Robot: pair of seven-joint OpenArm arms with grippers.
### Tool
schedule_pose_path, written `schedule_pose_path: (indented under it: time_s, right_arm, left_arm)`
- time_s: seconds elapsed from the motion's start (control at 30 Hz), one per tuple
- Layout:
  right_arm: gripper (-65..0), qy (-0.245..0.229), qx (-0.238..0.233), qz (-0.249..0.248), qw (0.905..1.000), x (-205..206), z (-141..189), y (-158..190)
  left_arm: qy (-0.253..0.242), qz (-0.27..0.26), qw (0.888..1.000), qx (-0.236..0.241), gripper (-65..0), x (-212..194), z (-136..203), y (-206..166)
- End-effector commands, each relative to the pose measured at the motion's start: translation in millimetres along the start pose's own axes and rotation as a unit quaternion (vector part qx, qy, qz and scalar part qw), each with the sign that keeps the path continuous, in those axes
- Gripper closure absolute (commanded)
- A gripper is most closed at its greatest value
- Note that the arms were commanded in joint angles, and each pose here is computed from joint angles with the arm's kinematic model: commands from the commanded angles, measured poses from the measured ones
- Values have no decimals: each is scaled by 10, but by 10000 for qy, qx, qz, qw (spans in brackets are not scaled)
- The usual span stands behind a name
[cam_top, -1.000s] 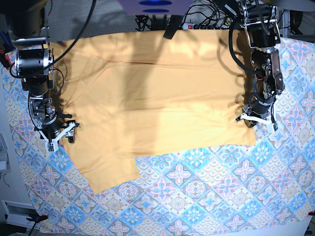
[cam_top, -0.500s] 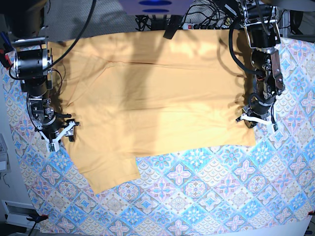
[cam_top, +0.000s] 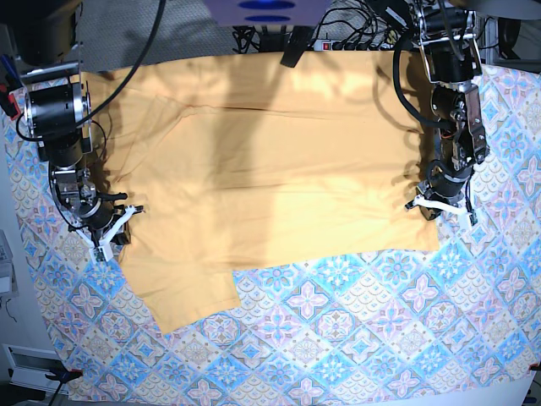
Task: Fold the T-shirt properly
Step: 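Lift the side edges with both grippers and fold the hem half toward the collar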
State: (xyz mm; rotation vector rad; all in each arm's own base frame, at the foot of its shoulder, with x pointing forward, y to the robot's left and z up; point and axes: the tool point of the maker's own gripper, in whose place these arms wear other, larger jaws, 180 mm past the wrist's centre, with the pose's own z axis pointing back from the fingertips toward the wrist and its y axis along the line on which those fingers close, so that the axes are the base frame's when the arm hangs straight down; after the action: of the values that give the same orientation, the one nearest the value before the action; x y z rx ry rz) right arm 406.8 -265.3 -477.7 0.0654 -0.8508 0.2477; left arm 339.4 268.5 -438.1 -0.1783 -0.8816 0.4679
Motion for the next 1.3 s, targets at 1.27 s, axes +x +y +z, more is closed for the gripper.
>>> schedule_pose_path:
  time_s: [1.27]
  right_arm:
    - [-14, -859, -904, 169, 9920, 156, 1063, -611]
  left_arm:
    - [-611, -800, 9941, -398, 0, 79, 798, -214]
